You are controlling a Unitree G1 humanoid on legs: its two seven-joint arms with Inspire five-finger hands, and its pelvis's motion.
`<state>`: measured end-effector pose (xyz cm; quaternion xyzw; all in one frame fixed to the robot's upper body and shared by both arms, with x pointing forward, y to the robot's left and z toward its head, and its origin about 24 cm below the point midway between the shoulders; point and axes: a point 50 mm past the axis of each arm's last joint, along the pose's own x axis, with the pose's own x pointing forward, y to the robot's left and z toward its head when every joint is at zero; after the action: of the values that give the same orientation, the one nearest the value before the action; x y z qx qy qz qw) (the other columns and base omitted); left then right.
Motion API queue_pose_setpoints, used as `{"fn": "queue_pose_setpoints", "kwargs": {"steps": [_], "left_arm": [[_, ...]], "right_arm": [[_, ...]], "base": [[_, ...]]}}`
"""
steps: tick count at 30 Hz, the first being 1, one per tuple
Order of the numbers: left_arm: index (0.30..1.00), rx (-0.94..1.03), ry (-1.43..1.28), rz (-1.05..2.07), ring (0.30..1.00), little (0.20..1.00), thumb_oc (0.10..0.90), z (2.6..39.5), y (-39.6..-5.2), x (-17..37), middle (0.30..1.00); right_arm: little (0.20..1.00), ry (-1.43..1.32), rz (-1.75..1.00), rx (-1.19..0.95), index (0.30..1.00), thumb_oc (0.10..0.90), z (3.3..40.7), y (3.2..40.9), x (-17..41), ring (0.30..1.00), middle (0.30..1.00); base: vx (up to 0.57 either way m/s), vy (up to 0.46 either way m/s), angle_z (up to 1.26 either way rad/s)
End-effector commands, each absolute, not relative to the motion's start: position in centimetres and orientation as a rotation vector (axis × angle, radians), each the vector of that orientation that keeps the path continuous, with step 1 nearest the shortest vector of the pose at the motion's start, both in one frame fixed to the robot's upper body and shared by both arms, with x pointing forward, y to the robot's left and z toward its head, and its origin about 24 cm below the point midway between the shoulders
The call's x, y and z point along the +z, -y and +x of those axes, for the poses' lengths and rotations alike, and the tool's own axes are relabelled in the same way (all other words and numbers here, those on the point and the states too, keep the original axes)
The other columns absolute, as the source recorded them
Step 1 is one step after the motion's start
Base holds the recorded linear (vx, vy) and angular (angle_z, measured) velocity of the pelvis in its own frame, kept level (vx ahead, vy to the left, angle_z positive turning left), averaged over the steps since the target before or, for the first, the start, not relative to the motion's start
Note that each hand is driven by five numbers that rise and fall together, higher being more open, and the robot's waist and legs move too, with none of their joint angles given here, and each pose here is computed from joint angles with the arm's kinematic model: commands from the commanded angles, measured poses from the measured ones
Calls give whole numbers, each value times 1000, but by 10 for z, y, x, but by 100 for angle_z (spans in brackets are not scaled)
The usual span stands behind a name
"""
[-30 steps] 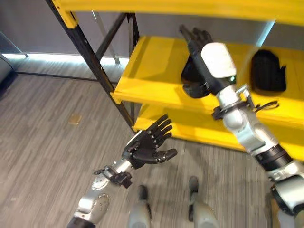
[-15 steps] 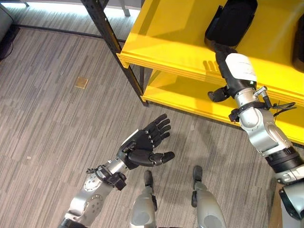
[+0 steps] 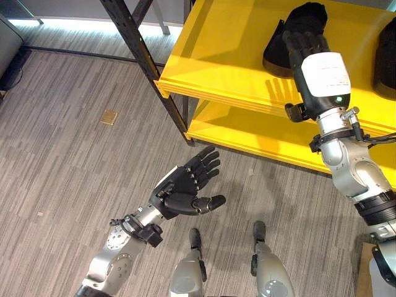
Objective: Move parts from the plastic box to the shelf.
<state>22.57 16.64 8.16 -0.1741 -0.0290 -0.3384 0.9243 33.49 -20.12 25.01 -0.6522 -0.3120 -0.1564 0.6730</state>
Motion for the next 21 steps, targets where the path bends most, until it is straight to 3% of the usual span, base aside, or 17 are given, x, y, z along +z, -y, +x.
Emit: {"fn": "queue_pose_setpoints", "kwargs": {"steps": [1, 21], "left_arm": [[1000, -794, 252, -457, 1000, 1000, 900, 212, -151, 110, 1000], [1000, -829, 257, -392, 1000, 1000, 900, 219, -153, 116, 1000]], "right_arm": [[1000, 1018, -1470, -511, 1000, 900, 313, 186, 314, 1000, 1000], [1000, 868, -1689, -500, 1000, 900, 332, 198, 344, 1000, 1000]], "base": [[0, 0, 0], [-4, -59, 4]]}}
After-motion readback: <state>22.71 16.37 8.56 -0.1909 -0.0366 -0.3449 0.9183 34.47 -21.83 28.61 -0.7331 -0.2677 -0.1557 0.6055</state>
